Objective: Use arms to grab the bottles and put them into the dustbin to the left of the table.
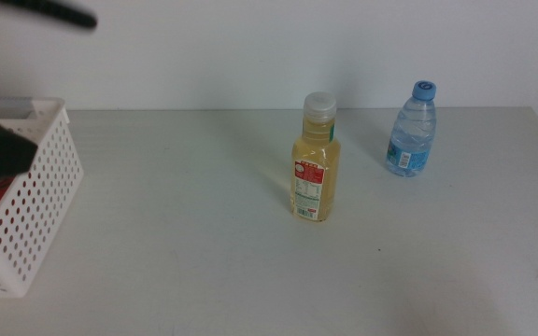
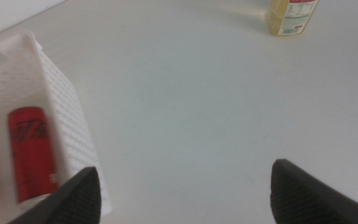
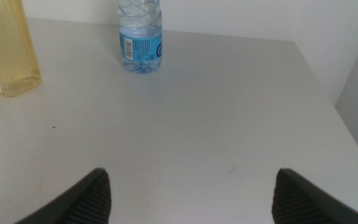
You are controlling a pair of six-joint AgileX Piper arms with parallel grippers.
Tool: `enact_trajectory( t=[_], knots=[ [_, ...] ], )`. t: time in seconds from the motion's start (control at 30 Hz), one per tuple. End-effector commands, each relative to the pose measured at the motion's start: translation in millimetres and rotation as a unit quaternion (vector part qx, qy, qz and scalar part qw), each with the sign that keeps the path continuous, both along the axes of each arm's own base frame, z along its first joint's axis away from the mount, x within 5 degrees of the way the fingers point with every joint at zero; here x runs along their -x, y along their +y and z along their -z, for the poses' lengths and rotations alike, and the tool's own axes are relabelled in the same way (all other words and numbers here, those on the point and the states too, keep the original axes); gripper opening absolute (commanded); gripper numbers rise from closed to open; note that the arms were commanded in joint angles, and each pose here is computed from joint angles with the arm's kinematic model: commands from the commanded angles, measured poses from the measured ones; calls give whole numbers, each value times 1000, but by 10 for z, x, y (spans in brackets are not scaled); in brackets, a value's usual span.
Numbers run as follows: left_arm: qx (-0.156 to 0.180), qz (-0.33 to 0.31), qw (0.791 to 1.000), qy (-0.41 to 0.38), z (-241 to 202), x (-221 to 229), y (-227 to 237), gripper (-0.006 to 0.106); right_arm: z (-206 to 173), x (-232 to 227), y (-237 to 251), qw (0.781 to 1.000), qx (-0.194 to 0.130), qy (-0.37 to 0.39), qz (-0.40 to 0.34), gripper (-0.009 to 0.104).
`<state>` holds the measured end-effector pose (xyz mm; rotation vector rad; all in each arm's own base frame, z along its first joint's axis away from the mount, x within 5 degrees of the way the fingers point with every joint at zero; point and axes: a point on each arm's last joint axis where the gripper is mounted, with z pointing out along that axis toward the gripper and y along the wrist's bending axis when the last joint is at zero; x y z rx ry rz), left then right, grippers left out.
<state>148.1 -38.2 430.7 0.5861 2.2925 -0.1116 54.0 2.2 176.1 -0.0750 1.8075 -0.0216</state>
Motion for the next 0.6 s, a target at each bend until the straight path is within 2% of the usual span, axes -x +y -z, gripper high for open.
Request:
enact_trajectory(
  t=[0.0,0.1,0.4,0.57],
  knots=[
    [52,-13,997,-48,15,103,-40,94,-113,2,-10,998,8,-54,5,66],
    [93,-23,993,-69,255,180,-87,94,-113,2,-10,998,8,-54,5,66],
    [182,-17,976,-120,1016,221,-281,93,-113,2,-10,998,8,-54,5,66],
    [187,43,961,-198,1180,211,-411,93,-113,2,-10,998,8,-54,5,66]
  ],
)
